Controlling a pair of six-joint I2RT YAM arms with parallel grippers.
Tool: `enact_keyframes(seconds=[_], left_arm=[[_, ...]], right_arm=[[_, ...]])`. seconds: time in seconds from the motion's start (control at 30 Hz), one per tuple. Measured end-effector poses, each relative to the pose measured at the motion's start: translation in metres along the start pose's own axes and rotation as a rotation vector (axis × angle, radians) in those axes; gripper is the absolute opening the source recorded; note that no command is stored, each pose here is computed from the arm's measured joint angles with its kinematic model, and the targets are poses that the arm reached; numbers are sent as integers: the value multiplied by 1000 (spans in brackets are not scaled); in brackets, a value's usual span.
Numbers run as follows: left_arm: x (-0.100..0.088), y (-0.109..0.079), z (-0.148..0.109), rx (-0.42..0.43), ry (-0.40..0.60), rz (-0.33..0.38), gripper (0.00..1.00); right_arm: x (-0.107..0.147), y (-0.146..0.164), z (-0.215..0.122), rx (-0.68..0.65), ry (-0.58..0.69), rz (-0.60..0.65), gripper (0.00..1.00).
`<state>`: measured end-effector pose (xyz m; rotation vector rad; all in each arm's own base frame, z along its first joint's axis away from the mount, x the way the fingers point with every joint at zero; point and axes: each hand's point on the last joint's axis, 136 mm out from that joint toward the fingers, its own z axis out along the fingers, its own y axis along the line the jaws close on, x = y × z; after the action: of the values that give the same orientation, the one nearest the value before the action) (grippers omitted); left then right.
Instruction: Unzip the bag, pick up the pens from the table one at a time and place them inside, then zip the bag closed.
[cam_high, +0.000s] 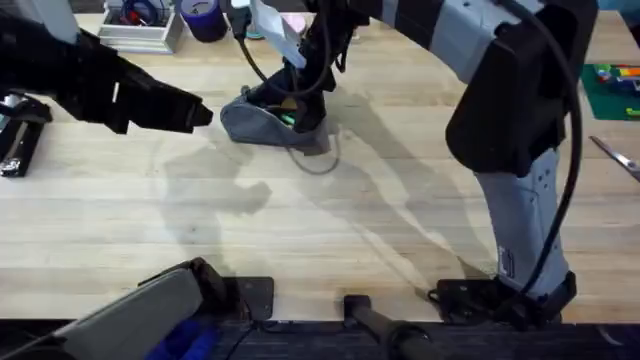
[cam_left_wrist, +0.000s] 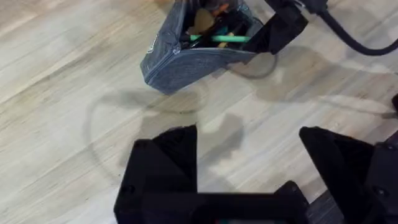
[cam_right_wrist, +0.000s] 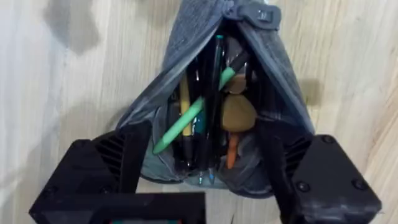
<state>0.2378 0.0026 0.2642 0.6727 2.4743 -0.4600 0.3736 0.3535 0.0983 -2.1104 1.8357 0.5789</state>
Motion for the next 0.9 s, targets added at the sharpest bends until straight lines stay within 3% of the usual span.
enact_keyframes(seconds=[0.47,0.9], left_arm=[[0,0,0,0,0,0,995],[0,0,0,0,0,0,995]], right_arm=[[-1,3,-7,0,4,95,996],[-17,7,-119,167,-103,286,996]])
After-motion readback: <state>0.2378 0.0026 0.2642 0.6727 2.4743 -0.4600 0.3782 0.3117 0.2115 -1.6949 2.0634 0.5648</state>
